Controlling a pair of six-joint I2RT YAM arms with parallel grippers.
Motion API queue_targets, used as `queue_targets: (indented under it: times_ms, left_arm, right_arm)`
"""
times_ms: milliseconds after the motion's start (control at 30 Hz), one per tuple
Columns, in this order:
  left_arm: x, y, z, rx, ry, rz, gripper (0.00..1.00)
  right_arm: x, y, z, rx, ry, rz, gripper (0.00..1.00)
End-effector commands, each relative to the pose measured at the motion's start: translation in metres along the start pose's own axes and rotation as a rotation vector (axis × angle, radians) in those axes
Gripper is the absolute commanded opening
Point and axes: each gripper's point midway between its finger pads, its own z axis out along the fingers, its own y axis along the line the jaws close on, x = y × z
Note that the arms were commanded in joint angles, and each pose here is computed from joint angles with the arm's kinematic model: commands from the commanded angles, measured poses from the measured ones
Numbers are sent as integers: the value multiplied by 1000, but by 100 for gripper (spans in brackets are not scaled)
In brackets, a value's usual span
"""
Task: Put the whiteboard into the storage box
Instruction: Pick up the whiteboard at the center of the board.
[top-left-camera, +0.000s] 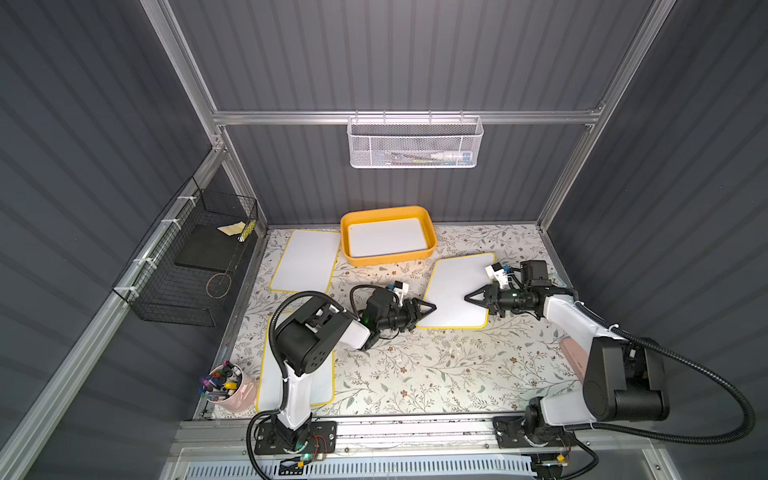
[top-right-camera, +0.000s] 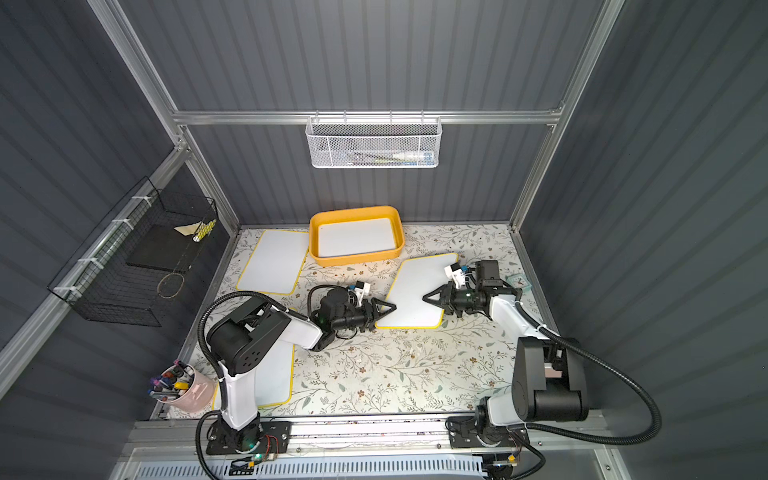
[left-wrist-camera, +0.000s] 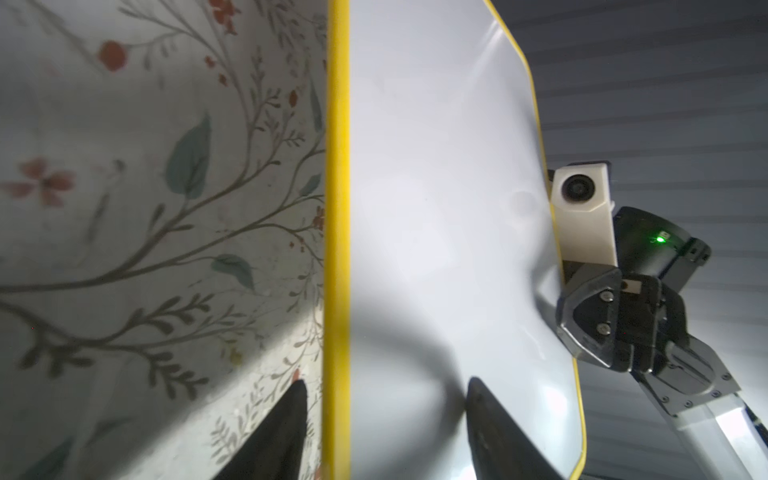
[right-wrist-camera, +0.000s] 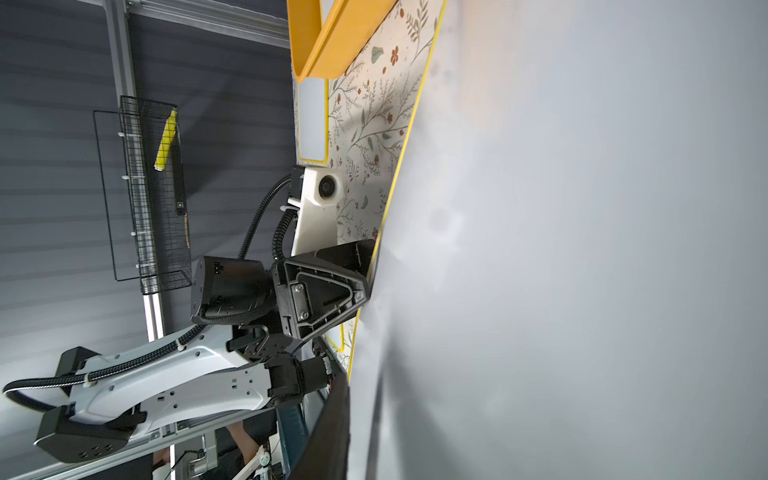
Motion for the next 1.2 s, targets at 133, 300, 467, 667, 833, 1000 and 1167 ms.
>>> queue_targets:
  times_ms: [133, 300, 467, 667, 833, 1000, 1167]
  left_arm:
    - [5, -10, -1, 67, 48, -31, 20]
    - [-3, -22, -8, 138, 19, -56, 0]
    - [-8, -30, -13, 184, 1, -67, 0]
    - [-16, -30, -23, 186, -34, -67, 0]
    - [-24, -28, -37, 183, -65, -71, 0]
    - [-23, -22, -40, 171, -49, -86, 0]
    - [-25, -17, -45, 171, -56, -97, 0]
  right_arm:
    - [6, 45, -7, -181, 37, -149, 5]
    - [3, 40, -4, -177, 22, -133, 20]
    - [-6, 40, -2, -198, -29, -104, 44]
    - [-20, 50, -9, -211, -112, -108, 63]
    - [-29, 52, -18, -223, -162, -98, 68]
    - [-36, 47, -27, -232, -190, -78, 68]
    - [-38, 51, -32, -245, -192, -88, 64]
